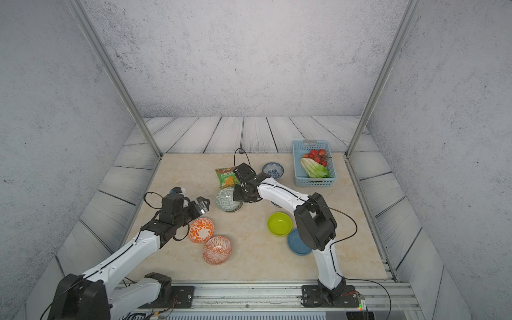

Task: Stack the bowls
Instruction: Place the bowl on the bowl.

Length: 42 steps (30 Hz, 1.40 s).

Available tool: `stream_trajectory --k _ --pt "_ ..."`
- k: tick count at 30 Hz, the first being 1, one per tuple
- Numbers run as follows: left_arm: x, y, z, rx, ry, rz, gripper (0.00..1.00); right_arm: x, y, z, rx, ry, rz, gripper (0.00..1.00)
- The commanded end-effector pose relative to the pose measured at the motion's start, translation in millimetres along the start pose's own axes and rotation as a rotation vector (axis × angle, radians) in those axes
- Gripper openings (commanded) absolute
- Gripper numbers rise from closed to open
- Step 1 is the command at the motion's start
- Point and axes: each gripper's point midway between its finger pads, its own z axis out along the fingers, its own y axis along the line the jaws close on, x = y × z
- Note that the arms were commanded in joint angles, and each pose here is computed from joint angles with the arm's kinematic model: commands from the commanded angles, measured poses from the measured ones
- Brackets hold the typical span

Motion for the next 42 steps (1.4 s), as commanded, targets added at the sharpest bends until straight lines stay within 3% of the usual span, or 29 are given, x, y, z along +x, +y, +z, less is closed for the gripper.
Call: stream_trajectory --k 1,18,25,29,32,38,42 --pt "-2.4 -11.1 3.3 0.048 0.018 0.022 1.00 -4.7 -1.0 5.7 -0.006 -0.022 0.004 0.00" --pt "6.1 -24.3 23.3 0.095 0.118 0.041 0.94 -3.3 -14.5 14.6 0.032 -0.012 -0.010 0.00" --pt "5.2 -28.5 32.4 0.096 0.146 0.050 0.87 -3.8 -17.8 12.1 0.036 -0.006 -0.016 0.26" --pt "5.3 -28.6 34.1 0.093 0.152 0.053 0.84 -5.0 -19.8 7.4 0.045 -0.021 -0.021 0.31" --pt "5.1 -30.1 35.7 0.099 0.155 0.060 0.83 -4.7 -21.1 7.7 0.042 -0.022 -0.019 0.27" --pt "6.9 -30.6 40.6 0.096 0.178 0.064 0.80 -6.6 -28.1 13.4 0.002 0.002 0.034 0.05" --pt "7.0 -31.8 41.7 0.099 0.181 0.066 0.80 -7.2 -24.8 8.6 -0.014 0.004 0.039 0.01"
